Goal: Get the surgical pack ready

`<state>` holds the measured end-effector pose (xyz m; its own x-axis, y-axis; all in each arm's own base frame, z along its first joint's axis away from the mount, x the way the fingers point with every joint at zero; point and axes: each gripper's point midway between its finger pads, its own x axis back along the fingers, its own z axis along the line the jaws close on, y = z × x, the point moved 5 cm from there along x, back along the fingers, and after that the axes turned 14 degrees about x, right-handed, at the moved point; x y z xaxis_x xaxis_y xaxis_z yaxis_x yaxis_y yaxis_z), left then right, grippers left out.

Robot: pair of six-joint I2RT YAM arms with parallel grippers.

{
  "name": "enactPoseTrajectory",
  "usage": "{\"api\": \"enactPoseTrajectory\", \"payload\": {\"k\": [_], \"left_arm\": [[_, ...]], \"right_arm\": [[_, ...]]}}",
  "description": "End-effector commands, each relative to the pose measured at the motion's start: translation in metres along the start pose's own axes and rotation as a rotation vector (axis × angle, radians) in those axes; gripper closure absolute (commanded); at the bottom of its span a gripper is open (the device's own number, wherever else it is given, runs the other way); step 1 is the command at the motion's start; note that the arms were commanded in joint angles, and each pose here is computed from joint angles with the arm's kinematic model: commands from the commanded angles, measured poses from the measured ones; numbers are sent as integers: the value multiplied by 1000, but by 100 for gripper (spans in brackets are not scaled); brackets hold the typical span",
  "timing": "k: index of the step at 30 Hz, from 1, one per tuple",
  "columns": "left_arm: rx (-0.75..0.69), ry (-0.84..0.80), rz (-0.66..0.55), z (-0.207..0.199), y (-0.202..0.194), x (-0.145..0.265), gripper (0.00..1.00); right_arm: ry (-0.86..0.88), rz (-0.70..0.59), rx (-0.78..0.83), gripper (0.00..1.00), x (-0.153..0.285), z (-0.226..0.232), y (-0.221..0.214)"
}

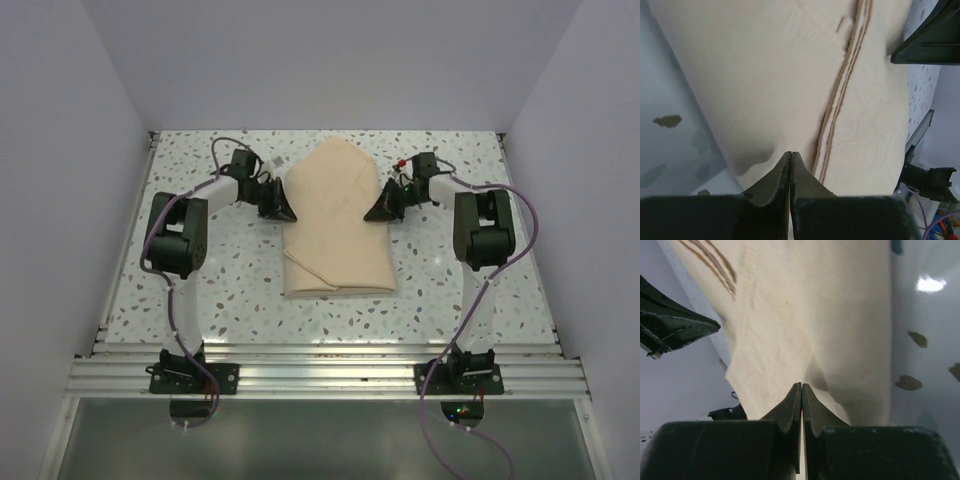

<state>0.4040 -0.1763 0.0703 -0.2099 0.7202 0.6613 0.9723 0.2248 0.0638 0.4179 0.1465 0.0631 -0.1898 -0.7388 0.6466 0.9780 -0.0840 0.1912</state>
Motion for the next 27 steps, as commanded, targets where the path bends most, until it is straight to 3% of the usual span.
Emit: {"api": "enactPoseTrajectory", "payload": {"k": [1, 5, 9, 15, 23, 27], "left_arm": [[-108, -105, -119, -41, 44, 13, 95], [-66, -152, -129, -41, 70, -8, 95], [9, -111, -105, -5, 74, -34, 96], [89, -97, -130, 33, 80, -34, 96], [-10, -239, -229, -25, 115, -4, 94], [15, -282, -249, -31, 129, -9, 92]], "right_arm": [[105, -169, 75, 98, 14, 44, 52], [132, -174, 16, 98, -9, 30, 76], [116, -188, -27, 98, -23, 9, 87], [94, -178, -108, 98, -39, -27, 81], [178, -262, 7, 98, -13, 19, 117], [198, -321, 3, 98, -9, 26, 141]]}}
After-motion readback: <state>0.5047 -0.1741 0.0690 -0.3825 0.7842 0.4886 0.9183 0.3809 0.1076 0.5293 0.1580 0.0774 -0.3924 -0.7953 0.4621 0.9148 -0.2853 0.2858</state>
